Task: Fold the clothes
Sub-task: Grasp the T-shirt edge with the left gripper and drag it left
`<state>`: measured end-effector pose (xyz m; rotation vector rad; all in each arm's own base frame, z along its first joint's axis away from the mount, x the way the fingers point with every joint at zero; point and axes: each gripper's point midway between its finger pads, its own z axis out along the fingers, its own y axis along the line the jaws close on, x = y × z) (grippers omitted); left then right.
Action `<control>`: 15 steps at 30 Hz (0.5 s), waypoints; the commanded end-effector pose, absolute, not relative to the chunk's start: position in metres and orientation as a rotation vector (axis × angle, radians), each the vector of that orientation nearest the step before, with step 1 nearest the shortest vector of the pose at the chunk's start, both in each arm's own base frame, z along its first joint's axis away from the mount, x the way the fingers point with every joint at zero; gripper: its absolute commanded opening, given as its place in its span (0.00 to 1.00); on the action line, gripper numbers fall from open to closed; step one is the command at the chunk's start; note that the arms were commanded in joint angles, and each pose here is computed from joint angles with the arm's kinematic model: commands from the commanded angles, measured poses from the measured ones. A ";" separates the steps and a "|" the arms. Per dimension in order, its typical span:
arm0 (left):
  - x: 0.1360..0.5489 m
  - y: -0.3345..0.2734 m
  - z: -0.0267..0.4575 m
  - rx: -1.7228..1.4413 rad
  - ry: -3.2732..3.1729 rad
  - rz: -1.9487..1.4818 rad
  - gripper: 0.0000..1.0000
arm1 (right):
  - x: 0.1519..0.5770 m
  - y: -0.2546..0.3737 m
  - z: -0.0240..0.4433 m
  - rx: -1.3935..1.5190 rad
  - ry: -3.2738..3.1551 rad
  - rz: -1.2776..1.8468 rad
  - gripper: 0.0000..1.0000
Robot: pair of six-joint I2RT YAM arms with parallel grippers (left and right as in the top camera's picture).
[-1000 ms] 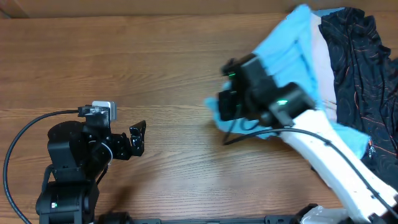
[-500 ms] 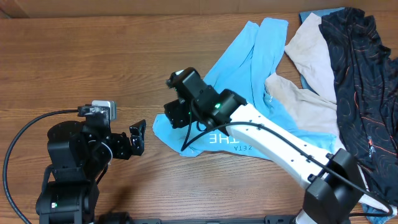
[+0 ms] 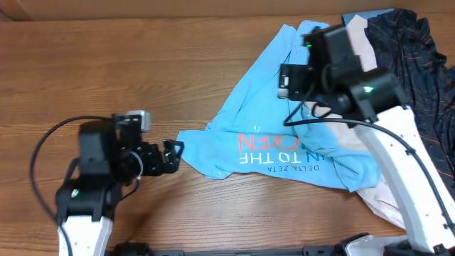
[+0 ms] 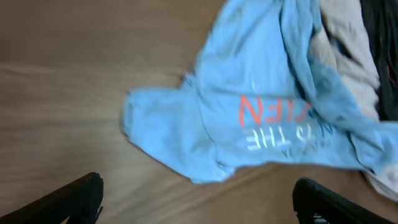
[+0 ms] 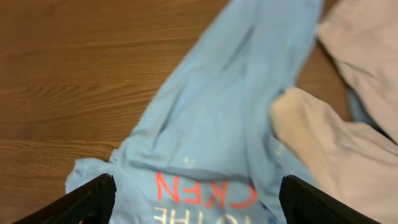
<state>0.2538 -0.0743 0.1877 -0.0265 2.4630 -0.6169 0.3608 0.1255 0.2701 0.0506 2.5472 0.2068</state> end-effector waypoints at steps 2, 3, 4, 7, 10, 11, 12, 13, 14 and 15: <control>0.247 -0.109 0.145 -0.078 2.659 -0.778 1.00 | 0.360 0.110 0.267 0.108 2.582 0.197 0.88; 0.246 -0.115 0.136 -0.089 2.699 -0.792 1.00 | 0.360 0.106 0.266 0.120 2.584 0.192 0.88; 0.246 -0.122 0.128 -0.099 2.739 -0.804 1.00 | 0.361 0.104 0.266 0.128 2.584 0.190 0.88; 0.243 -0.139 0.101 -0.170 2.864 -0.828 1.00 | 0.362 0.095 0.266 0.169 2.585 0.182 0.89; 0.238 -0.154 0.072 -0.287 2.988 -0.839 1.00 | 0.361 0.086 0.263 0.220 2.596 0.173 0.89; 0.237 -0.159 0.066 -0.289 3.010 -0.845 1.00 | 0.361 0.084 0.263 0.227 2.599 0.170 0.89; 0.237 -0.163 0.058 -0.298 3.032 -0.845 1.00 | 0.361 0.082 0.263 0.234 2.601 0.167 0.89; 0.237 -0.166 0.052 -0.320 3.049 -0.841 1.00 | 0.361 0.080 0.263 0.237 2.601 0.165 0.89; 0.239 -0.171 0.040 -0.375 3.077 -0.834 1.00 | 0.361 0.079 0.263 0.242 2.601 0.164 0.89; 0.240 -0.173 0.034 -0.404 3.086 -0.832 1.00 | 0.361 0.079 0.262 0.242 2.602 0.163 0.89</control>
